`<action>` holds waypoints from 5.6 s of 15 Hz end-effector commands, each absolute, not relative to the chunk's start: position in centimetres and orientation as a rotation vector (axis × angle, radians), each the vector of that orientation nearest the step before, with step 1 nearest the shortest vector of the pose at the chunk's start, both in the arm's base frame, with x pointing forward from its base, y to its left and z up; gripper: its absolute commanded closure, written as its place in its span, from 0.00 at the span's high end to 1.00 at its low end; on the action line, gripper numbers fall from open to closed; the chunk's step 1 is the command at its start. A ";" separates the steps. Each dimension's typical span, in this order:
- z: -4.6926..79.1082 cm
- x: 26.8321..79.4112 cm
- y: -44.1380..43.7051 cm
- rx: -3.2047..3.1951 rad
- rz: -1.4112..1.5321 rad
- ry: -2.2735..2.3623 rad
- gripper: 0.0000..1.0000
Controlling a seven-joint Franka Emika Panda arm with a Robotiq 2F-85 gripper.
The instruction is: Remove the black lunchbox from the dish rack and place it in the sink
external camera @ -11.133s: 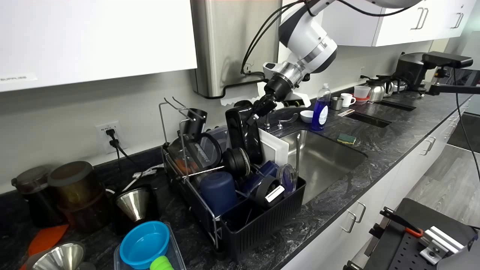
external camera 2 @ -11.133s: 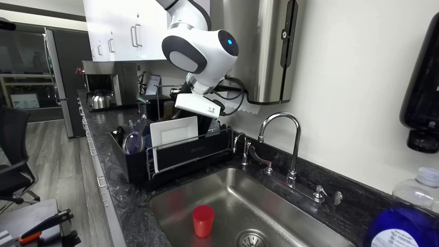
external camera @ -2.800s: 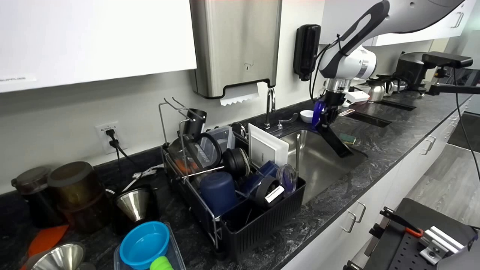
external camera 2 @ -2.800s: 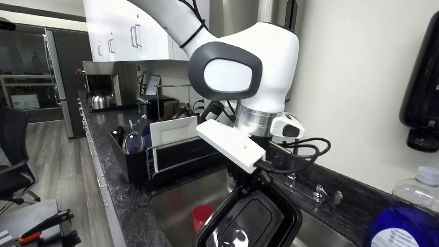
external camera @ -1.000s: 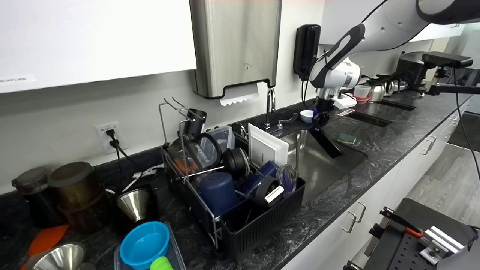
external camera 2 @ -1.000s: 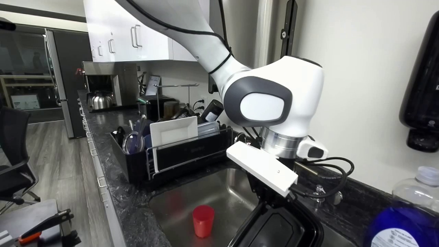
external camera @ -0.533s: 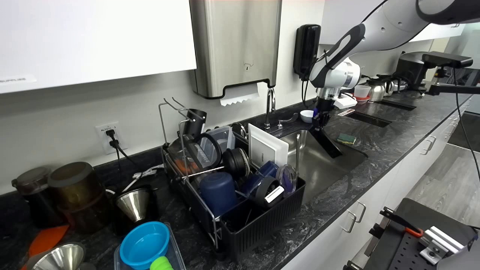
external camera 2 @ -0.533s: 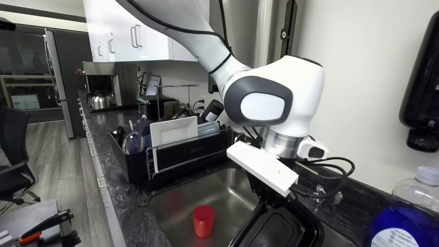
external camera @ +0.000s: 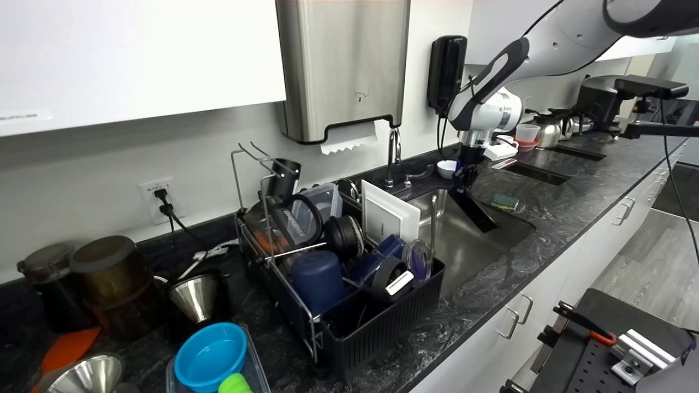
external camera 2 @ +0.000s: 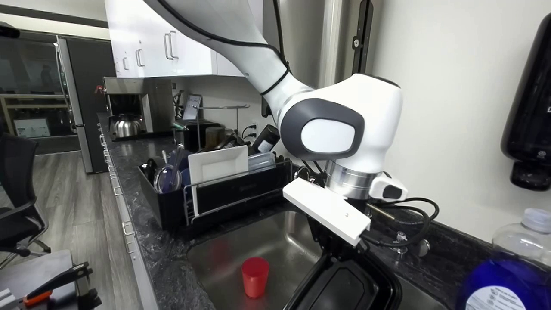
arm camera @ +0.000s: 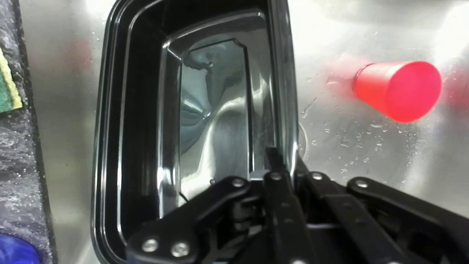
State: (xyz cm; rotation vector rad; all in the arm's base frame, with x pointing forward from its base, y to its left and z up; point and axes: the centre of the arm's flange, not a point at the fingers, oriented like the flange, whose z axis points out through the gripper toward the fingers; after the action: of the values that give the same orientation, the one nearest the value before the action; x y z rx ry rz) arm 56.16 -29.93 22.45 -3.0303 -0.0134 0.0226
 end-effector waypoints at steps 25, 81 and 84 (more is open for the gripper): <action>13.5 59.2 -23.8 -3.295 0.368 -0.476 0.02; 8.9 61.2 -19.1 -3.318 0.447 -0.626 1.00; 12.0 60.9 -20.1 -3.309 0.391 -0.484 1.00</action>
State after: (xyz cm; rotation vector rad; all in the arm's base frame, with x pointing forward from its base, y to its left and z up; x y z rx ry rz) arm 62.75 -19.95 9.81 -3.3472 -0.6105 0.4214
